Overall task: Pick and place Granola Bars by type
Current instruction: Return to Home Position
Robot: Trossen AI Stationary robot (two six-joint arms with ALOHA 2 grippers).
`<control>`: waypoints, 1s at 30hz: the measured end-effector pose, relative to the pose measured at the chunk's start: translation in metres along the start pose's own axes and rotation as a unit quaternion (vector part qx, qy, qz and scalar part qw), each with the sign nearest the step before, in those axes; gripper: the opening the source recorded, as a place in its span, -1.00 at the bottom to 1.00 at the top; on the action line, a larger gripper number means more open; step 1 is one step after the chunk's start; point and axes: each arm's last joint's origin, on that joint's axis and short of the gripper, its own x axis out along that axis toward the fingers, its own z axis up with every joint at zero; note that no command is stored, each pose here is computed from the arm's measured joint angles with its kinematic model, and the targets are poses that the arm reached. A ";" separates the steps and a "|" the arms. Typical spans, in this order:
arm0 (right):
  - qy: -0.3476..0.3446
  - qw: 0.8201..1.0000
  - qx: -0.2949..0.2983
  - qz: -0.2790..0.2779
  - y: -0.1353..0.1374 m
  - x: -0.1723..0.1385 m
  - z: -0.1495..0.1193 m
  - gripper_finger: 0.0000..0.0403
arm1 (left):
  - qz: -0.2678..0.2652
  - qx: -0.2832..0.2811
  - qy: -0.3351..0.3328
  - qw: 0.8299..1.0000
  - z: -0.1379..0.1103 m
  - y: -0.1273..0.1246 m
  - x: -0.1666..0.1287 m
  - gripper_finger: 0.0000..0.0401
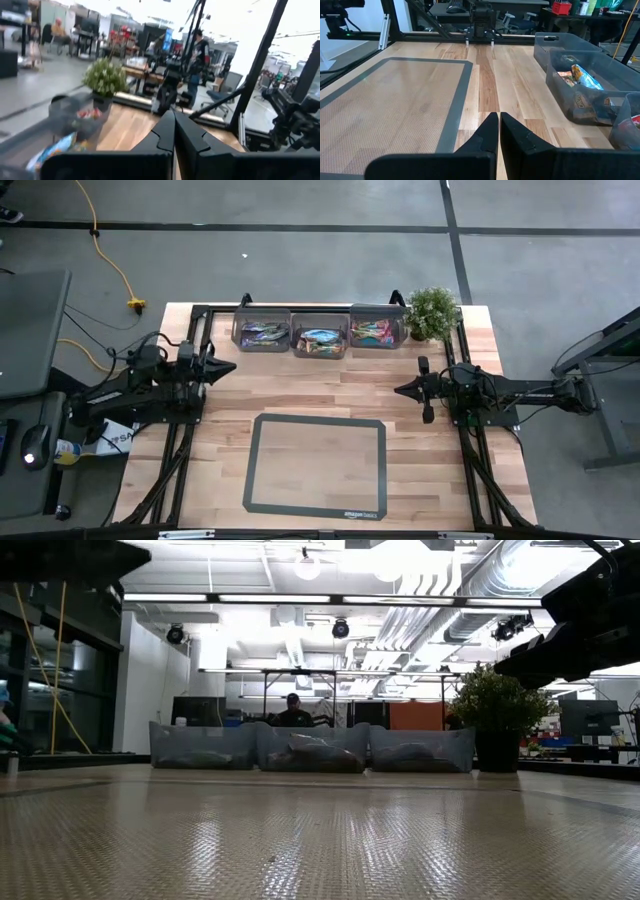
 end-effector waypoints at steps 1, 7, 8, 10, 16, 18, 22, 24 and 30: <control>0.000 1.000 0.000 0.000 0.000 0.000 0.000 -1.00 | -0.004 0.004 -0.007 1.000 0.001 0.000 0.000 -1.00; 0.000 1.000 0.000 0.000 0.000 0.000 0.000 -1.00 | -0.010 0.009 -0.024 1.000 -0.002 0.001 0.003 -1.00; 0.000 1.000 0.000 0.000 0.000 0.000 0.000 -1.00 | -0.011 0.006 -0.024 1.000 -0.005 0.002 0.004 -1.00; 0.000 1.000 0.000 0.000 0.000 0.000 0.000 -1.00 | -0.018 -0.007 -0.027 0.999 -0.014 0.004 0.008 -1.00; 0.000 1.000 0.000 0.000 0.000 0.000 0.000 -1.00 | -0.023 -0.038 -0.063 0.997 -0.034 0.011 0.014 -1.00; 0.000 1.000 0.000 0.000 0.000 0.000 0.000 -1.00 | -0.012 -0.043 -0.070 0.997 -0.036 0.012 0.015 -1.00; 0.000 1.000 0.000 0.000 0.000 0.000 0.000 -1.00 | 0.004 -0.045 -0.071 0.996 -0.038 0.013 0.015 -1.00; 0.000 1.000 0.000 0.000 0.000 0.000 0.000 -1.00 | 0.018 -0.044 -0.076 0.996 -0.038 0.014 0.015 -1.00; 0.000 1.000 0.000 0.000 0.000 0.000 0.000 -1.00 | 0.056 -0.019 -0.084 0.995 -0.037 0.016 0.015 -1.00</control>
